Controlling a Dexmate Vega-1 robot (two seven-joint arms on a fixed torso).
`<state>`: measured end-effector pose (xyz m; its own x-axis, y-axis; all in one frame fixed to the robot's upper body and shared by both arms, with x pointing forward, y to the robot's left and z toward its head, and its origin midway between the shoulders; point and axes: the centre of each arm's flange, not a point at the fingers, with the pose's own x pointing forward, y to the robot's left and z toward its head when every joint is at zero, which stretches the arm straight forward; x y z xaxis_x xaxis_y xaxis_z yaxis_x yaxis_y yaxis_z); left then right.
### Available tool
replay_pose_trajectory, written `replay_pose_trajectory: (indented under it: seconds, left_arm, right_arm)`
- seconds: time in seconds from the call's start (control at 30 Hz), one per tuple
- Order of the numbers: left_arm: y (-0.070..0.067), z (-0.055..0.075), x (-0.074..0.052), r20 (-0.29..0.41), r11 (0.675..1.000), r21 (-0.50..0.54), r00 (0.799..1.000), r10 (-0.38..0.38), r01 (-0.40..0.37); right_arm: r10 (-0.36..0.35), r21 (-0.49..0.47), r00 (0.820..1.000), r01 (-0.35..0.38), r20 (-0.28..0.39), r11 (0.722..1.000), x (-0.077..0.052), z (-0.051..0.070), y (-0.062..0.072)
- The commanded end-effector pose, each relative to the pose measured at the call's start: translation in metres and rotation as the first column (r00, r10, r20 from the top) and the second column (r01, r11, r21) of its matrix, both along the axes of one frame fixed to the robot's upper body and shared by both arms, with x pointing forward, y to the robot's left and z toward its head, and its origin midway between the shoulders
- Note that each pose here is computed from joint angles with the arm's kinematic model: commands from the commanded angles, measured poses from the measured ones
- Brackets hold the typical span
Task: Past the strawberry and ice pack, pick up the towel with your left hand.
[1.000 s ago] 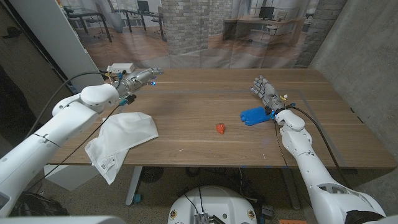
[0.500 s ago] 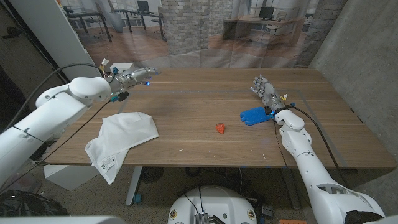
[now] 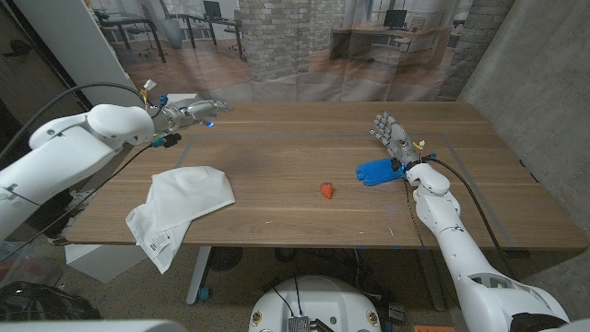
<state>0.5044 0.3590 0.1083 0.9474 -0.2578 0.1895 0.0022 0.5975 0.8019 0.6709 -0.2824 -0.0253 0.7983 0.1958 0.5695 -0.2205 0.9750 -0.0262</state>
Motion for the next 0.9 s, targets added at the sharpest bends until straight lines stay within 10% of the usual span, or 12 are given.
replay_pose_trajectory:
  seconds: [0.03, 0.9]
  left_arm:
    - [0.003, 0.006, -0.016, -0.028, 0.997, 0.060, 0.999, 0.042, -0.040]
    - [0.009, 0.013, -0.030, -0.162, 0.984, 0.175, 0.984, 0.076, -0.047]
  right_arm:
    - [0.005, 0.002, 1.000, -0.005, 0.001, 1.000, -0.001, -0.003, 0.003]
    - [0.014, -0.001, 1.000, -0.014, 0.003, 1.000, 0.003, -0.002, 0.010]
